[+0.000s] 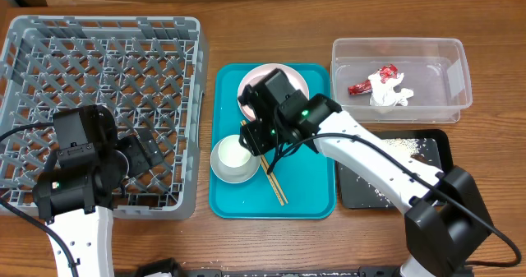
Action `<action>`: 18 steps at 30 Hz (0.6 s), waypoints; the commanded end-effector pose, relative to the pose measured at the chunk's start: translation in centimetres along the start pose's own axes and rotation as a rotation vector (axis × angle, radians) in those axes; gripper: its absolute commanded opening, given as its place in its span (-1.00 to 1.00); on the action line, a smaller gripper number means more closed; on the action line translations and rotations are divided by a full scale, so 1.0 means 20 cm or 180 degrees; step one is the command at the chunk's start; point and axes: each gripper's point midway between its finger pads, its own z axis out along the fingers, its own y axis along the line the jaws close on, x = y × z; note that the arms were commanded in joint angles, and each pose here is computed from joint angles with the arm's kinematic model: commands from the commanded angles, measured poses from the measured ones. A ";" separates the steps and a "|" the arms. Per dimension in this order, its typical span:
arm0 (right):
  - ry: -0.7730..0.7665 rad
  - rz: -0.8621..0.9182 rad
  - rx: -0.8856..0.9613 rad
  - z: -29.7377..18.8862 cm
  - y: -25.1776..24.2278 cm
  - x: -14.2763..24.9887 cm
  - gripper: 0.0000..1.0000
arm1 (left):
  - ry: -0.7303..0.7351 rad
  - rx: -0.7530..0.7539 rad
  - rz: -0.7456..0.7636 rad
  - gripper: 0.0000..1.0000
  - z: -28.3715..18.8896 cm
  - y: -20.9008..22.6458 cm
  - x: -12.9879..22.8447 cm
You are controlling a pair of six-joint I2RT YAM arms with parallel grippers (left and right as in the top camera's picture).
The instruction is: Sort waste into correct bins and load items into the dishwasher
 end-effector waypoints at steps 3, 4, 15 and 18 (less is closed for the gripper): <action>0.0142 0.0174 0.0064 0.11 -0.03 0.10 -0.05 | -0.0051 0.0031 -0.0079 1.00 -0.02 -0.01 -0.03; 0.0167 0.0169 0.0054 0.12 -0.03 0.11 -0.06 | -0.0051 0.0031 -0.0079 0.99 -0.02 -0.01 -0.03; 0.0330 0.0075 0.0052 0.22 0.03 0.18 -0.21 | -0.0041 0.0029 -0.0079 0.99 -0.02 -0.01 -0.02; 0.0291 0.0238 0.0220 0.22 -0.02 0.18 -0.44 | -0.0038 0.0028 -0.0079 1.00 -0.02 -0.01 -0.02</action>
